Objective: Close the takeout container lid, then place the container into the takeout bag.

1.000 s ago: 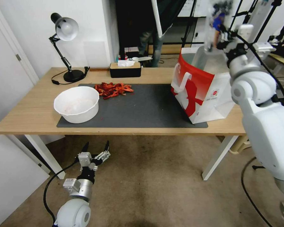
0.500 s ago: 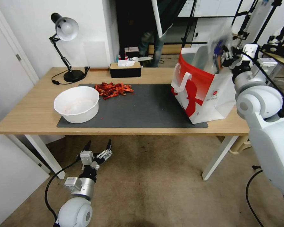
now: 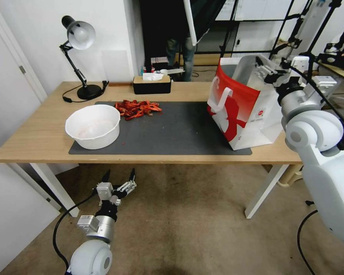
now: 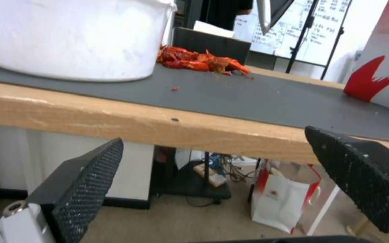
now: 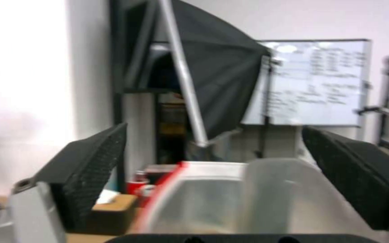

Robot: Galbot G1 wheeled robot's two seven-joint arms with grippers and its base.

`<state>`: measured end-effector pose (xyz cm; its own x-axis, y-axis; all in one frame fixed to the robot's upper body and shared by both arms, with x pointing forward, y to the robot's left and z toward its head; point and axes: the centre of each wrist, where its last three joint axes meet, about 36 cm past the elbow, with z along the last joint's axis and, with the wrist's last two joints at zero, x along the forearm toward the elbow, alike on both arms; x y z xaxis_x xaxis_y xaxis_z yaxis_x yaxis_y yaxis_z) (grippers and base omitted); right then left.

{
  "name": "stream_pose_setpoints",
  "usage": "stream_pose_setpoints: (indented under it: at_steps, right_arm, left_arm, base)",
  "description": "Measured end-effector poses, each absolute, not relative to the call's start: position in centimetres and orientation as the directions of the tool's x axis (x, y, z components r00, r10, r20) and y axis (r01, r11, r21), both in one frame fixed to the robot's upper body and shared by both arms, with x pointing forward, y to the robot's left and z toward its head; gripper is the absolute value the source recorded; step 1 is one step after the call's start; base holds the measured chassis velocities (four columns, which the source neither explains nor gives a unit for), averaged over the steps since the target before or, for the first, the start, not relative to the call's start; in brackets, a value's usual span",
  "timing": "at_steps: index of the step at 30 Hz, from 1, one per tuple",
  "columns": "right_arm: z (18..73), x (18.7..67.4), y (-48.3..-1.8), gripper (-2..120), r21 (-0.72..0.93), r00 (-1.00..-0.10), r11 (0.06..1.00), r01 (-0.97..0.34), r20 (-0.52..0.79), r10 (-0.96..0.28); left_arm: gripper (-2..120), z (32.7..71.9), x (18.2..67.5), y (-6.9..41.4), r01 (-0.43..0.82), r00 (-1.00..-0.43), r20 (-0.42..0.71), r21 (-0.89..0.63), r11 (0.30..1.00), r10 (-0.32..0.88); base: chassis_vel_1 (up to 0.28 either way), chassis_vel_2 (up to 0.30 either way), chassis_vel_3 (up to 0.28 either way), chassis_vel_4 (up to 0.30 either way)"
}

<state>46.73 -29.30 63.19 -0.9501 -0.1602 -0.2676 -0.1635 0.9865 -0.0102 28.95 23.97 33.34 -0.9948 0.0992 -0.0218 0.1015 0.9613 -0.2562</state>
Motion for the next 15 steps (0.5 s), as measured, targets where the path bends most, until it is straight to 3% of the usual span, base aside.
stream_pose_setpoints:
  at_steps: [6, 15]
  right_arm:
    - [60.1, 42.8, -26.9, 100, -0.030, -0.913, 0.950, -0.310, -0.271, -0.306]
    - [55.0, 35.9, -24.9, 100, -0.042, -0.921, 0.944, -0.328, -0.206, -0.329]
  left_arm:
    - [100, 33.5, 29.1, 24.5, 0.113, -0.993, -0.059, -0.258, 0.960, 0.101]
    - [100, 32.9, 28.6, 24.6, 0.120, -0.992, -0.074, -0.244, 0.962, 0.105]
  base:
    - [0.000, 0.000, 0.000, 0.000]
    - [0.000, 0.000, 0.000, 0.000]
